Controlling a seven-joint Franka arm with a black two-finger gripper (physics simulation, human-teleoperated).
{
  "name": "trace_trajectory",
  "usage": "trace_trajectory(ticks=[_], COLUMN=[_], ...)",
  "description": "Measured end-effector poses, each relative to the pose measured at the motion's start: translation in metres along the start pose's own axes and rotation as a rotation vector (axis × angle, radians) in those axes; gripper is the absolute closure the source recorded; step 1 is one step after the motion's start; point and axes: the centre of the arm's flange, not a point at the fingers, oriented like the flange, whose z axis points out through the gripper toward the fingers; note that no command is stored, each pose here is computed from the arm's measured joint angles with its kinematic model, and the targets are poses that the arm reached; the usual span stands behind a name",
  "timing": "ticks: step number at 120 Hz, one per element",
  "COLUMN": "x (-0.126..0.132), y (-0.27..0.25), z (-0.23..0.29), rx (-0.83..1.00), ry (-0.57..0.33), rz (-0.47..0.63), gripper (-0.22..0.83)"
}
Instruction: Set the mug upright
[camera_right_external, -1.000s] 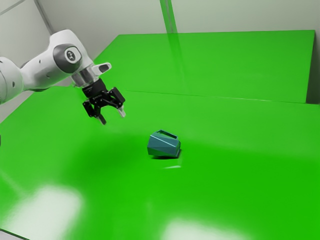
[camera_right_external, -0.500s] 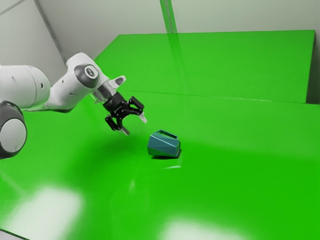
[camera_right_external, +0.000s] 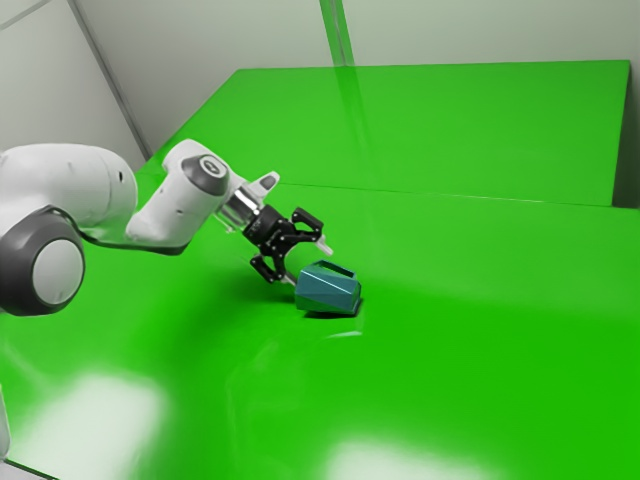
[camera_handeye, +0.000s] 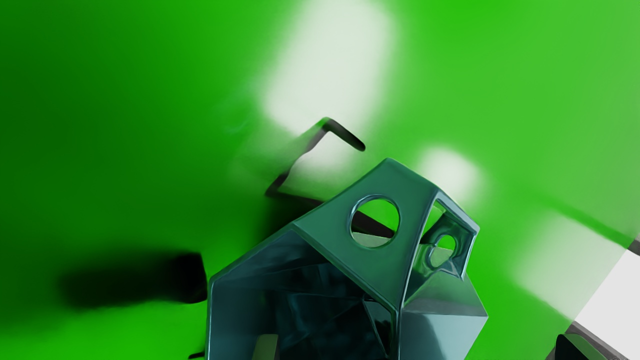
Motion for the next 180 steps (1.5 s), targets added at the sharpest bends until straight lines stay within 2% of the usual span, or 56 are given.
trace_trajectory(ticks=[16,36,45,74,100,135,158,180], x=[0.000,0.000,-0.001,-0.002,-0.005,-0.051,-0.077,-0.100], y=[0.003,0.004,0.007,0.030,0.037,0.093,0.104,0.085], z=[0.009,0.012,0.012,0.007,0.008,-0.047,-0.055,-0.046], rx=[-0.020,-0.016,-0.012,-0.008,0.023,0.331,0.599,0.748], ry=[-0.011,-0.012,-0.011,0.007,0.009,0.146,0.209,0.247], rz=[-0.009,-0.008,-0.001,0.039,0.053,0.313,0.459,0.522], gripper=[0.02,0.40,0.54,0.72,0.77,0.78,0.79,0.79])
